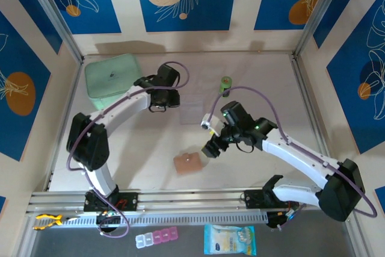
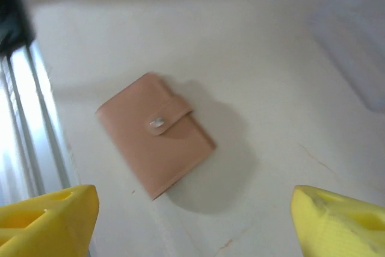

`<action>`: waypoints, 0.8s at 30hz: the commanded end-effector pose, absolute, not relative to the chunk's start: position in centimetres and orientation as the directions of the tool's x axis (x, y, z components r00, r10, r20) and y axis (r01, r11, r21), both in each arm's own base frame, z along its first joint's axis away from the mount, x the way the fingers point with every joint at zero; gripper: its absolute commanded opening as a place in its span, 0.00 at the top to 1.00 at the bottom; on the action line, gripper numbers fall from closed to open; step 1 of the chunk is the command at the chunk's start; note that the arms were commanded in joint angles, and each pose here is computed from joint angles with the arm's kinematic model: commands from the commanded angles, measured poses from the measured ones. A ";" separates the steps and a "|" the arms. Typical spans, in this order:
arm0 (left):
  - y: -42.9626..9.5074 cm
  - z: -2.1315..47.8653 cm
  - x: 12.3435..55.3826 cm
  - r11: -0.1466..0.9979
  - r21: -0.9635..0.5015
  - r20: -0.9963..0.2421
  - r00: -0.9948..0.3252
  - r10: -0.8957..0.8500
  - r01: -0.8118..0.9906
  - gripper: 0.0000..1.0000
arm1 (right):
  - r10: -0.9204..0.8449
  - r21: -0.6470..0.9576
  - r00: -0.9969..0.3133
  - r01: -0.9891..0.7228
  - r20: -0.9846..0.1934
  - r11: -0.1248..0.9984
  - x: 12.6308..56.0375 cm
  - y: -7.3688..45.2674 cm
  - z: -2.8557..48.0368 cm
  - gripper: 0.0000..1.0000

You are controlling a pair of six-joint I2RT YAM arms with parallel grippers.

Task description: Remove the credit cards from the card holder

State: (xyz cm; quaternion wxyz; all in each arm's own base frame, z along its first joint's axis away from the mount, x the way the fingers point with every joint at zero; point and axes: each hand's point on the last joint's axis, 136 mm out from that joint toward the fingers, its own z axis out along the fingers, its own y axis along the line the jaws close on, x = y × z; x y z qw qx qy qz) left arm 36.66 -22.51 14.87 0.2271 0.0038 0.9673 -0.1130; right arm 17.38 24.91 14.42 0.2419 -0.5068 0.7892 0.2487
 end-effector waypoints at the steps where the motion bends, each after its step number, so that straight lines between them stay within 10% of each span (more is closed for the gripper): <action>1: -19.8 15.9 35.7 0.967 -0.244 -0.453 -0.891 -0.047 0.073 0.65 | -0.757 0.032 -0.058 -0.998 -0.651 0.048 14.8 26.9 14.6 0.14; 11: -10.1 17.2 32.6 0.967 -0.254 -0.459 -0.883 -0.094 0.029 0.59 | -0.848 -0.024 0.179 -0.981 -0.499 -0.193 14.1 30.5 9.8 0.11; 24: -5.2 14.2 31.1 0.976 -0.217 -0.435 -0.895 -0.096 0.001 0.58 | -0.909 -0.035 0.232 -0.971 -0.346 -0.235 15.4 32.5 4.8 0.01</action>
